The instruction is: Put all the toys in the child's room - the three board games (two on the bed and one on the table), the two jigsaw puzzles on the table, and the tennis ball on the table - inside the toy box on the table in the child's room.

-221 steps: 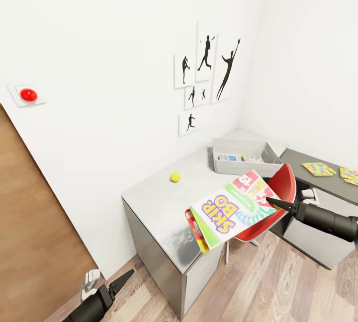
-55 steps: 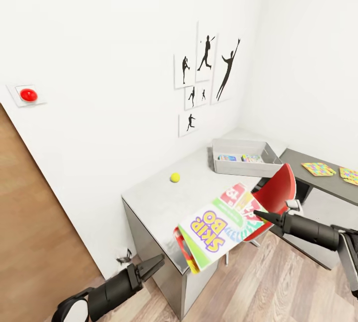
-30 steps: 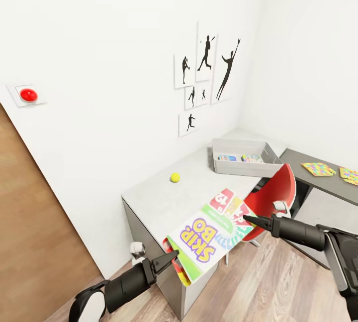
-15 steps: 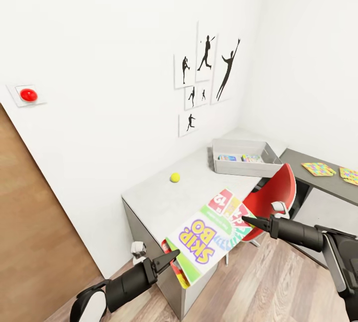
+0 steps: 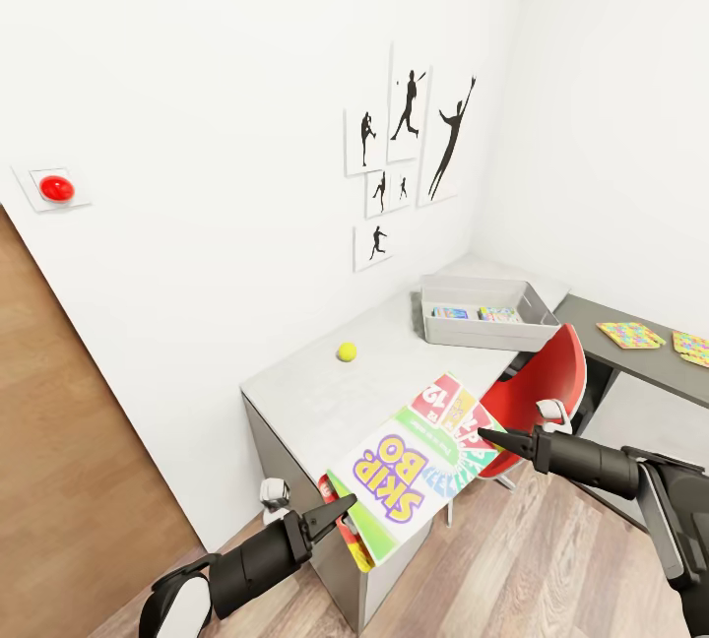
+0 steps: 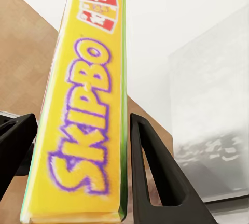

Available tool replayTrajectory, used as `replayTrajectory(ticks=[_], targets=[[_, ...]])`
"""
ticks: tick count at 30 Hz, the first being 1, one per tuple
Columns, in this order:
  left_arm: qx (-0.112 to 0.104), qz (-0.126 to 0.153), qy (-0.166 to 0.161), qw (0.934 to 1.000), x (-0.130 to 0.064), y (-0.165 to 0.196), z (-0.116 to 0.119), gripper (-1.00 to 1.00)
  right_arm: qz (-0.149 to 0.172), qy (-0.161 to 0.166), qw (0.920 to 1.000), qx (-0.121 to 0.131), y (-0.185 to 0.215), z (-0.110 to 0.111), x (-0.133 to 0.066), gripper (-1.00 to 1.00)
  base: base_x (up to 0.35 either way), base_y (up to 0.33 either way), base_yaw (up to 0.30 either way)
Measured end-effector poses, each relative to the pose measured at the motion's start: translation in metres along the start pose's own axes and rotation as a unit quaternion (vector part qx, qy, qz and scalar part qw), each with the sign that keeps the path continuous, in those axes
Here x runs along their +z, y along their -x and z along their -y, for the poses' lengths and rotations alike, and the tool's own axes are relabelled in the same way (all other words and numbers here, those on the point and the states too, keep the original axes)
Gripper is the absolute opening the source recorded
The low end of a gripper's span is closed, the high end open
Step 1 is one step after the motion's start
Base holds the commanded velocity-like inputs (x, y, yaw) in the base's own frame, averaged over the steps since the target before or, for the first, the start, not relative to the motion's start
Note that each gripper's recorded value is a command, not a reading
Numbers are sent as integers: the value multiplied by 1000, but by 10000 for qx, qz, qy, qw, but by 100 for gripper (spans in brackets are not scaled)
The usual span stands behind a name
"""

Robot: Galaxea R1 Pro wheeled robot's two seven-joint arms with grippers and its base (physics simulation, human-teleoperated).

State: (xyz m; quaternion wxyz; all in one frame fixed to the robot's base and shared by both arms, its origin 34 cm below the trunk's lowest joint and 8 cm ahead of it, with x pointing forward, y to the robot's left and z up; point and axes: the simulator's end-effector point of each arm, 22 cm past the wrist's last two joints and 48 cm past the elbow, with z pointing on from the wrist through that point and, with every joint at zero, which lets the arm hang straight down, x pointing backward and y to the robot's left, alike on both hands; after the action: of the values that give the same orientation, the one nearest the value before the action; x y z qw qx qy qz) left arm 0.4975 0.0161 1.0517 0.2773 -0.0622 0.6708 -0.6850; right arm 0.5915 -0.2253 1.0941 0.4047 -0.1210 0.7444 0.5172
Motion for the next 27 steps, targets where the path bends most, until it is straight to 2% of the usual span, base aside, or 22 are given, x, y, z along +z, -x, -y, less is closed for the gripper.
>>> replayTrajectory(ticks=[15,16,20,22,27], targets=[[56,52,4,10000,0,2,0,100,2,-6,10000,0,0,0,0,-100,0,0,0],[66,59,2,10000,0,2,0,-100,2,-6,10000,0,0,0,0,-100,0,0,0],[142,68,44,9999,0,3,-1,-100,10,12,10000,21,1,-1,0,-100,0,0,0],[81,66,-10,9999,1,3,1,-100,-10,-23,10000,-14,0,1,0,-100,0,0,0],[99,66,-6,9999,1,3,1,-100,-8,-22,10000,-20,0,1,0,-100,0,0,0]])
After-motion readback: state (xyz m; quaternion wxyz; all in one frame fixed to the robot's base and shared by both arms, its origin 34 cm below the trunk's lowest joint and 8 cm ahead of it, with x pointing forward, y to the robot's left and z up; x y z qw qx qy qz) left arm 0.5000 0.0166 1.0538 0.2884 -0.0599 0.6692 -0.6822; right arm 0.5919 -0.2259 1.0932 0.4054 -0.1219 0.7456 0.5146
